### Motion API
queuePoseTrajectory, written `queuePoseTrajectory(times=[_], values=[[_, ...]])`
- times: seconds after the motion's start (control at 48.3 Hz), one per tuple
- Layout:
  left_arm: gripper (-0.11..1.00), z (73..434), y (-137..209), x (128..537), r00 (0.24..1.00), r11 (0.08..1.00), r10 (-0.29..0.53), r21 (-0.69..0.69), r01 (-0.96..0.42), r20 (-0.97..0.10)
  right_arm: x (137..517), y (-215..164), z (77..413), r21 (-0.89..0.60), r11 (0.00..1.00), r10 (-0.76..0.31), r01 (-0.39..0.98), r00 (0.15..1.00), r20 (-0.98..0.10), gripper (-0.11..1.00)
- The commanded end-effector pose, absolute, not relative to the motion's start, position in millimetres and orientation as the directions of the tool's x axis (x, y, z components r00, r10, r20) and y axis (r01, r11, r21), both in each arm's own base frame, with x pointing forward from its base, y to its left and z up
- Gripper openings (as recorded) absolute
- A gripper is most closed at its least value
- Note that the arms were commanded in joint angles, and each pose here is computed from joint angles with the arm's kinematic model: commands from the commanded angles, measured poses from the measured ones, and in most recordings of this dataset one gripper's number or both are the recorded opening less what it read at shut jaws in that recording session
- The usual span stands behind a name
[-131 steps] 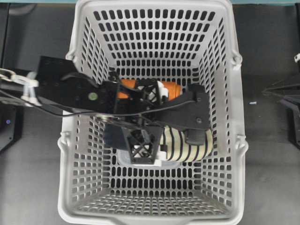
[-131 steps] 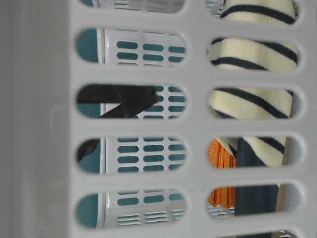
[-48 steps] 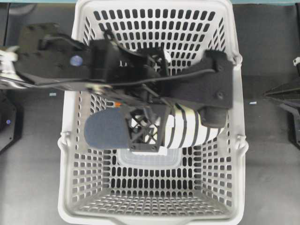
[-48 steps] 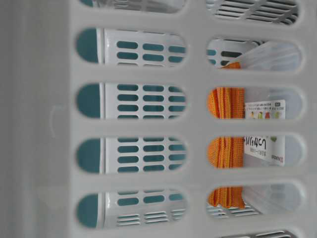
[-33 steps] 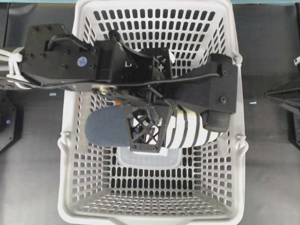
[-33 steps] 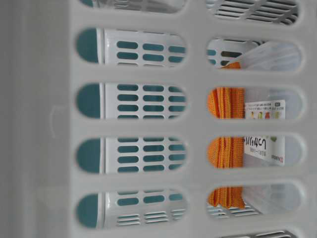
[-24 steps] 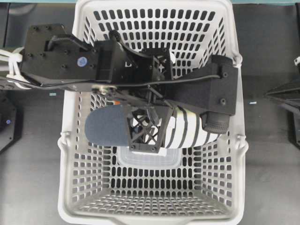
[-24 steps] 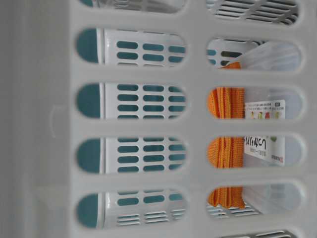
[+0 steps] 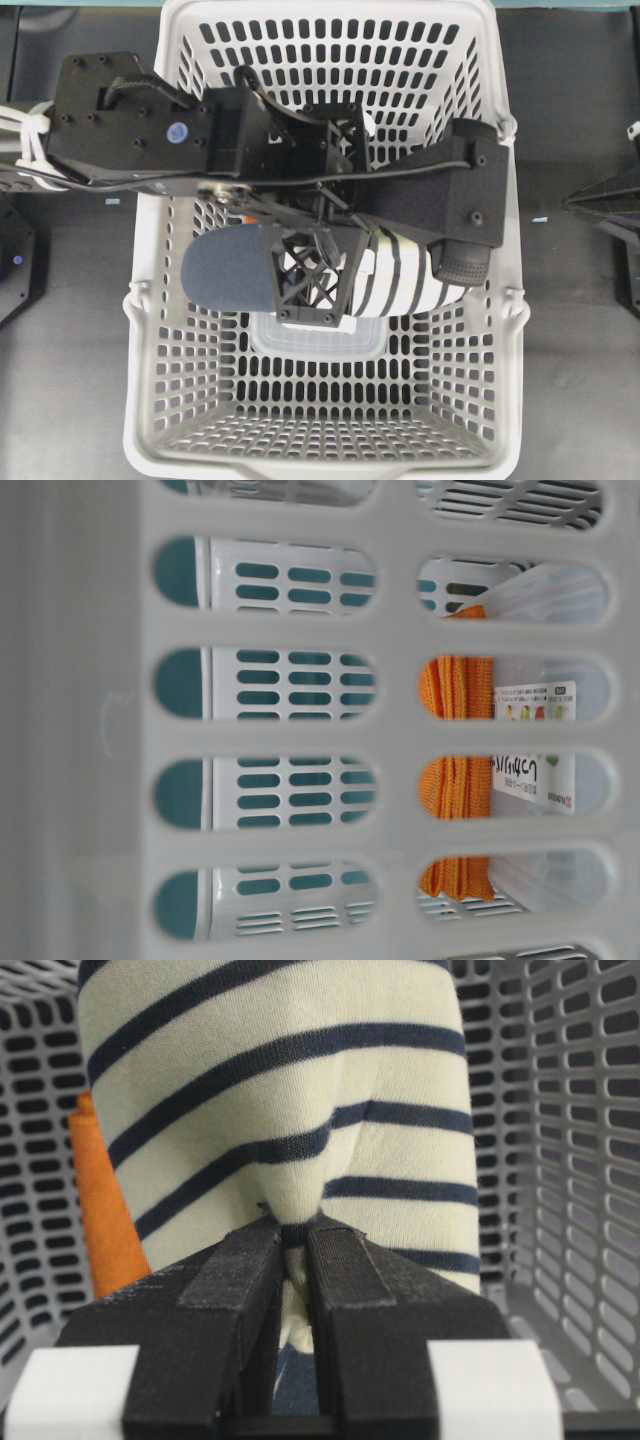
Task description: Pick up the slipper from the shopping basket with the left arm.
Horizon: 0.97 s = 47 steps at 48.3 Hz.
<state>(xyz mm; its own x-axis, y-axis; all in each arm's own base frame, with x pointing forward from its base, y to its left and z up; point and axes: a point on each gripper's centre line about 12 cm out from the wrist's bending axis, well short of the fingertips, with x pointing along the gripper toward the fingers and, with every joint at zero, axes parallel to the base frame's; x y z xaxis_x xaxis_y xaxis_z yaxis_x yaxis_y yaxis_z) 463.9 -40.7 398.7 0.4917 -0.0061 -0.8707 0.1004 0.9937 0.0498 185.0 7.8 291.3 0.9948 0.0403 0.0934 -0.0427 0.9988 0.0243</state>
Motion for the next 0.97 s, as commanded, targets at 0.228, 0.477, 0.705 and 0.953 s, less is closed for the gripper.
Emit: queuePoseTrajectory(times=[0.228, 0.477, 0.705, 0.953], values=[[0.05, 412.9, -39.8, 460.2, 0.526, 0.994, -0.005, 0.055, 0.098, -0.85, 186.5, 8.3, 292.6, 0.036, 0.998, 0.043, -0.046, 0.995, 0.093, -0.02], [0.05, 412.9, -39.3, 460.2, 0.526, 0.994, -0.006, 0.054, 0.097, -0.85, 186.4, 8.3, 291.9, 0.036, 0.998, 0.043, -0.046, 0.995, 0.092, -0.02], [0.05, 412.0, -39.2, 459.6, 0.52, 0.994, -0.005, 0.054, 0.099, -0.854, 186.4, 8.3, 291.9, 0.036, 0.998, 0.043, -0.046, 0.995, 0.092, -0.02], [0.05, 411.4, -39.0, 459.5, 0.517, 0.994, -0.003, 0.056, 0.098, -0.856, 186.4, 8.3, 291.3, 0.035, 0.998, 0.043, -0.046, 0.995, 0.09, -0.02]])
